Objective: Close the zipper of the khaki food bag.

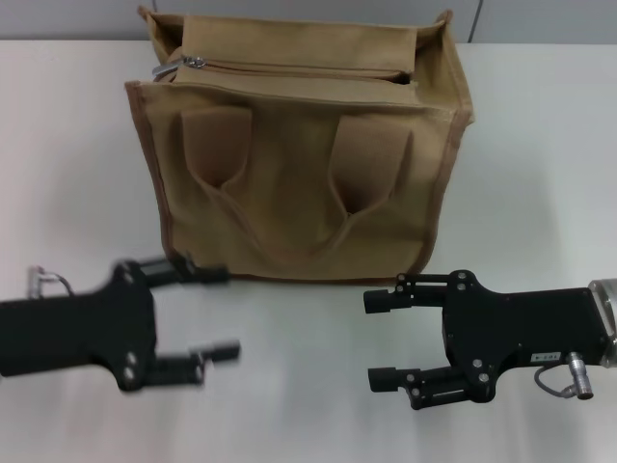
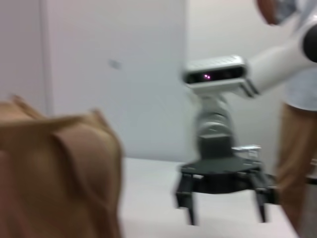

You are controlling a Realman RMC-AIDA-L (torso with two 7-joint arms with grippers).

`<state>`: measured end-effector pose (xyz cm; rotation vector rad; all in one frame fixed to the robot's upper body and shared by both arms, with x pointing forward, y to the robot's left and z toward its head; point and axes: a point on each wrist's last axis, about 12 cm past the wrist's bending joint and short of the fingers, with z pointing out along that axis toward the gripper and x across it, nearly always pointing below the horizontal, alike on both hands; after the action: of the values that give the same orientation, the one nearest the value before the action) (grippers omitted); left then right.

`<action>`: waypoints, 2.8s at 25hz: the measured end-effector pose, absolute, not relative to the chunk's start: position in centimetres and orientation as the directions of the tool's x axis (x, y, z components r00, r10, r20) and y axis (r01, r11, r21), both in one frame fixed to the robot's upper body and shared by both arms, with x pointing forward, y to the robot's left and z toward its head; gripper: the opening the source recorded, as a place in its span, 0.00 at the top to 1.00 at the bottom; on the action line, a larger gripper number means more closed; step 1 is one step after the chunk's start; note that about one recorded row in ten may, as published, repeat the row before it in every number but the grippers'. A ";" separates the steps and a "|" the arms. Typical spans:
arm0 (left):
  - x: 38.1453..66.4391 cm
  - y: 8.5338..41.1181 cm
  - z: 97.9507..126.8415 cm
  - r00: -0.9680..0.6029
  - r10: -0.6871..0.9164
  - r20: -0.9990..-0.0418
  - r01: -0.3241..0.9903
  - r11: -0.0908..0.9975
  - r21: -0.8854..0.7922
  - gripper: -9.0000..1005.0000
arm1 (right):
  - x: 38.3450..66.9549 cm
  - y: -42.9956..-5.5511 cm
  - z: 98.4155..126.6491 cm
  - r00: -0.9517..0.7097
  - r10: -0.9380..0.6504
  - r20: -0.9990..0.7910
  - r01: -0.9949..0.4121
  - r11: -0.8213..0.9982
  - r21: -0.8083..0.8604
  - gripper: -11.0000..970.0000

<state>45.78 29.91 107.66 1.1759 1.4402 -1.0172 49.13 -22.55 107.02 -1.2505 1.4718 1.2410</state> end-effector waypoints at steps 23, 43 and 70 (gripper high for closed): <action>50.3 33.1 106.1 -0.038 0.001 -0.999 0.687 0.726 -0.026 0.23 | 45.0 -22.9 105.4 -0.135 0.086 -0.987 -0.989 0.049 0.140 0.20; 53.0 31.4 106.7 0.008 -0.122 -0.992 0.618 0.781 -0.091 0.24 | 44.9 -22.5 105.1 -0.112 0.134 -0.985 -0.987 0.100 0.126 0.20; 51.9 30.4 106.9 0.144 -0.144 -0.979 0.628 0.778 -0.021 0.97 | 45.5 -22.2 105.3 -0.102 0.154 -0.983 -0.985 0.121 0.121 0.20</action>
<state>51.90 30.40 106.92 0.4459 1.3178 -0.5829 45.53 -22.20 105.33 -0.9502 1.2383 1.2588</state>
